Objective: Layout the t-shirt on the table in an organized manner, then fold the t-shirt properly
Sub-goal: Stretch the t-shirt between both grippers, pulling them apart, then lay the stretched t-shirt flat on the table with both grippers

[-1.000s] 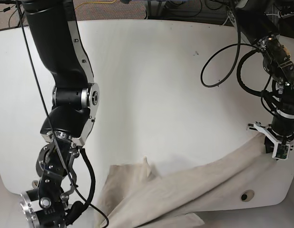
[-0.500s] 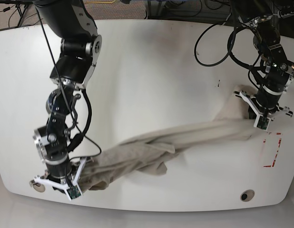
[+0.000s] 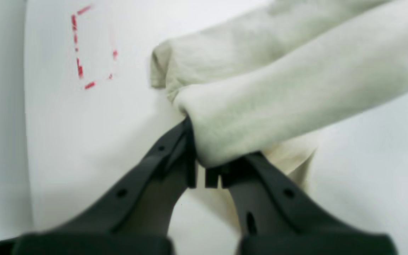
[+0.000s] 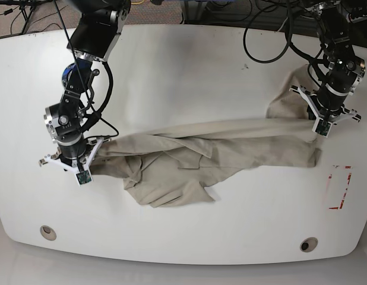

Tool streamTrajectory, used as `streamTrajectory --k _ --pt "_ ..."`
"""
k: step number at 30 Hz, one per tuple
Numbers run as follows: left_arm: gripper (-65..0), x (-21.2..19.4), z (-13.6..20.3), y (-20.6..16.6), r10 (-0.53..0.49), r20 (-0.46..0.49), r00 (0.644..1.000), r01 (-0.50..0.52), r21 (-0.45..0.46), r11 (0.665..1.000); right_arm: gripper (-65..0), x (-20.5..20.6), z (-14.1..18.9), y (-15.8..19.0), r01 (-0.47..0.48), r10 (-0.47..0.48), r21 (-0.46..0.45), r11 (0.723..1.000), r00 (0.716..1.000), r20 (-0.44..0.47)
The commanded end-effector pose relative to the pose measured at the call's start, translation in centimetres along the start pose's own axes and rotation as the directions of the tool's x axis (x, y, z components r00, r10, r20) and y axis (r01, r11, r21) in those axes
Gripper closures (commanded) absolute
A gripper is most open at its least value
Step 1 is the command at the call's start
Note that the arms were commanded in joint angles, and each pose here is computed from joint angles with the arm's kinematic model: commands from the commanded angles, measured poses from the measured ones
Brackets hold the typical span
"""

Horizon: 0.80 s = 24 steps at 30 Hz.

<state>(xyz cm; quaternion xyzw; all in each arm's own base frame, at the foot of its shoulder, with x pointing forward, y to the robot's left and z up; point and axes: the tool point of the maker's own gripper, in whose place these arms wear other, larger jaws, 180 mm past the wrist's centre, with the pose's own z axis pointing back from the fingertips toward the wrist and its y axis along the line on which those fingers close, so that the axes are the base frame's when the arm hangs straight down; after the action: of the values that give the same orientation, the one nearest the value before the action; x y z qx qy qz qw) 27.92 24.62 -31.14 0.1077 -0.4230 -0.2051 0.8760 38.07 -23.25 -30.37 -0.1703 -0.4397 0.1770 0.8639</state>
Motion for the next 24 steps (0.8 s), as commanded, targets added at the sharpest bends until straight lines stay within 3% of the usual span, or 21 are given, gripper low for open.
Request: streamTrajectory --k 1,13,19,24 --pt "0.0 0.6 0.5 1.0 -0.022 0.028 0.999 0.021 0.025 0.999 -0.2 0.2 0.6 -1.2 0.016 -0.015 -0.032 0.999 0.999 0.033" --pt "0.0 -2.3 1.4 0.5 -0.070 -0.053 0.996 0.070 -0.005 0.998 -0.2 -6.1 1.5 0.5 0.037 -0.037 -0.002 0.999 0.995 -0.096" --pt "0.0 -3.4 1.8 -0.3 -0.168 -0.081 0.982 0.162 -0.082 0.983 -0.2 -8.1 2.0 2.3 0.050 -0.045 0.031 0.998 0.989 -0.141" --pt "0.0 -4.6 2.2 0.1 -0.193 -0.129 0.973 0.186 -0.067 0.980 -0.2 -9.4 2.4 4.2 0.075 -0.064 0.063 0.995 0.984 -0.169"
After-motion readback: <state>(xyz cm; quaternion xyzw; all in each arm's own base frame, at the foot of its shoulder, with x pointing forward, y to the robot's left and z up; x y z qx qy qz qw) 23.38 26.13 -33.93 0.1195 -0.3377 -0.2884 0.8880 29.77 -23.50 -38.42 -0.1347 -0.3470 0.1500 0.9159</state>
